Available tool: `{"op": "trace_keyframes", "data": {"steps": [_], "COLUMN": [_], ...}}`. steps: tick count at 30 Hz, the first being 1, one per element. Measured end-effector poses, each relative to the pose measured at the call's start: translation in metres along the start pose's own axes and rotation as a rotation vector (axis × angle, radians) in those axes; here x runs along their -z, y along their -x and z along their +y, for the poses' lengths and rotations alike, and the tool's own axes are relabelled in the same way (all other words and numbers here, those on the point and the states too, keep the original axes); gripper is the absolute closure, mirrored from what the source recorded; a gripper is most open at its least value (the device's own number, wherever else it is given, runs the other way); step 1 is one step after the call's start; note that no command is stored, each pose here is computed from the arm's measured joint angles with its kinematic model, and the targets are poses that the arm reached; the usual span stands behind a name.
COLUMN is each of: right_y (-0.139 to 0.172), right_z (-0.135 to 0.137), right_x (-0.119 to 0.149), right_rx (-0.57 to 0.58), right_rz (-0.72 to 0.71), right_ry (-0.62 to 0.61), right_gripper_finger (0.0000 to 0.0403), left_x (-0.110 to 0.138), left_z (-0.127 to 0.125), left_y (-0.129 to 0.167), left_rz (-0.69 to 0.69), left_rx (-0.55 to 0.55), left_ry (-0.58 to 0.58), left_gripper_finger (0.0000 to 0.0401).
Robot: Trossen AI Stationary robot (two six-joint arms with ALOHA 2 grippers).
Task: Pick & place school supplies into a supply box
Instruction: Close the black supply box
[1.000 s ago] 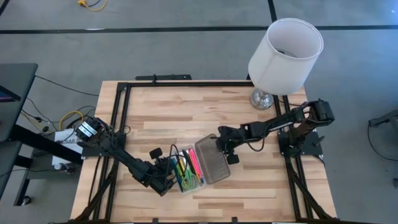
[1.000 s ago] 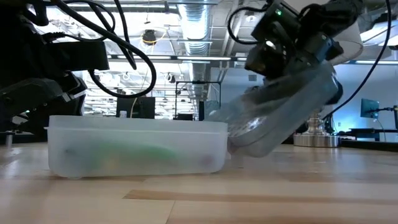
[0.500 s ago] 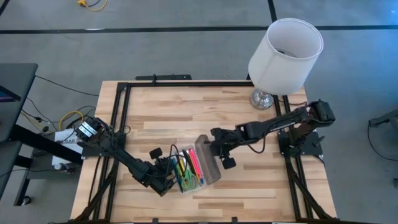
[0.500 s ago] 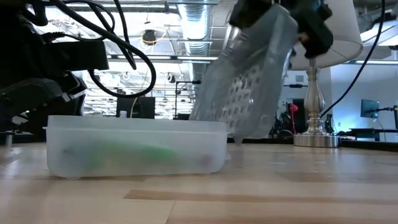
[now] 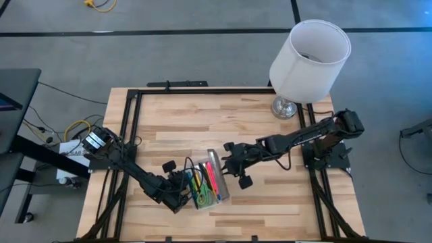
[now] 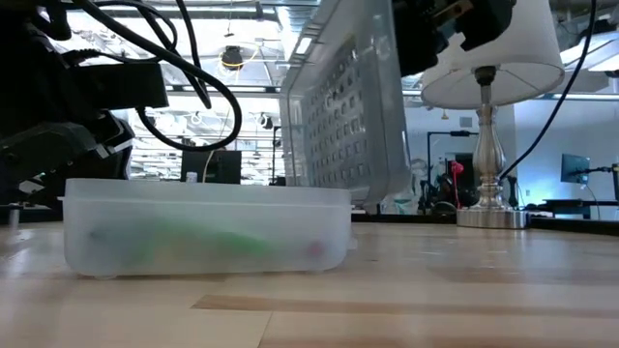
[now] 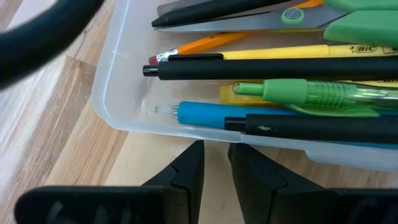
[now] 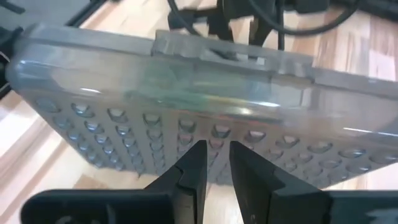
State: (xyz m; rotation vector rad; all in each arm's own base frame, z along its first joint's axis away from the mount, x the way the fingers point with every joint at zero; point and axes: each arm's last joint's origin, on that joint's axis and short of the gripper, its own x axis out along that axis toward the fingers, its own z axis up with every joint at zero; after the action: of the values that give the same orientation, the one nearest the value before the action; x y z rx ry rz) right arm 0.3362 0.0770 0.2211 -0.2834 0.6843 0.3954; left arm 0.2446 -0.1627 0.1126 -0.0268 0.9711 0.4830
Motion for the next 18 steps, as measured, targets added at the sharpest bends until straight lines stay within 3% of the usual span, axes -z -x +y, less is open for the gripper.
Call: {"op": "trace_keyframes", "data": {"steps": [18], "right_y": [-0.057], "right_z": [-0.002], "right_x": [0.014], "right_rx": [0.000], "right_rz": [-0.024], "right_ry": [0.011], "right_gripper_finger": [0.0337], "left_x": [0.008], "left_z": [-0.001], "left_y": [0.005], "left_rz": [0.007], "left_rx": [-0.018], "left_ry": [0.008], "left_gripper_finger": [0.0324]}}
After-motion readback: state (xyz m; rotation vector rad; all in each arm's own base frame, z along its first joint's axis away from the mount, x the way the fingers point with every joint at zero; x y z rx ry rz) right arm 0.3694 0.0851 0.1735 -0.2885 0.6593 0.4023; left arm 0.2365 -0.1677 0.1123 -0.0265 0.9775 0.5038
